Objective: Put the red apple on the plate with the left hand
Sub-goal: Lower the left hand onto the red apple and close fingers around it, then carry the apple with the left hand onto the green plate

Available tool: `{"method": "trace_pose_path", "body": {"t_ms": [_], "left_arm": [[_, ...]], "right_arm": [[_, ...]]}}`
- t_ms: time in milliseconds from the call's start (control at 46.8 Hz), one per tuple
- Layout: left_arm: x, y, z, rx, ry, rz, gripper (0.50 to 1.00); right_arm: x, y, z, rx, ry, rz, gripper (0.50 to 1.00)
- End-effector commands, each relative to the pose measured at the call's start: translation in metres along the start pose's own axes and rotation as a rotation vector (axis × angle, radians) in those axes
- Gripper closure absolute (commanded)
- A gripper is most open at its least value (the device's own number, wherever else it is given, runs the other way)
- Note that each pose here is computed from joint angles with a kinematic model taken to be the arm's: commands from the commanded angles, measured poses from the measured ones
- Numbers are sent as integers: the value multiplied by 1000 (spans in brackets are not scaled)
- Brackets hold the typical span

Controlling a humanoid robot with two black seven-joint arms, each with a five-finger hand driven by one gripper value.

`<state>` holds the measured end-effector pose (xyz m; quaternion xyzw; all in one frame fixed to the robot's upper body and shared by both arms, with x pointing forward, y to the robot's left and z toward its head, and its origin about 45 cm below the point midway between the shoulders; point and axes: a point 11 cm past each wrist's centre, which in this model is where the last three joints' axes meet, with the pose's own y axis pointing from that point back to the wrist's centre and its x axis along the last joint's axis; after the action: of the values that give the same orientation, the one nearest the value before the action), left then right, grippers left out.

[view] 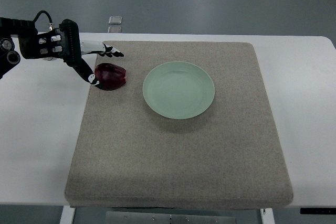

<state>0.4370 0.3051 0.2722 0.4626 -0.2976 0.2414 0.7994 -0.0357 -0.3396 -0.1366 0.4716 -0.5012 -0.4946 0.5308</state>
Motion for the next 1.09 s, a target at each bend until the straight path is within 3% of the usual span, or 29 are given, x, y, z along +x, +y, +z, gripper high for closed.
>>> {"method": "trace_pose_path", "body": {"t_ms": [0,235,299,705,919,1068], "left_arm": [[-4,-3,-4,21,-32,13,510],[-8,-7,-5,27,-49,34,521],[-9,-8,-3,23,-49,33,544],[-17,-13,0,13,-57,9,776],[-12,-12,2,15,-81,18,990],[15,-6,23,-64,-110,71,1000]], "right_arm": [[0,0,0,0,0,-1,572],[0,0,0,0,0,-1,570],[0,0,0,0,0,-1,570],[0,0,0,0,0,0,570],[0,0,0,0,0,-1,572],[0,0,0,0,0,0,570]]}}
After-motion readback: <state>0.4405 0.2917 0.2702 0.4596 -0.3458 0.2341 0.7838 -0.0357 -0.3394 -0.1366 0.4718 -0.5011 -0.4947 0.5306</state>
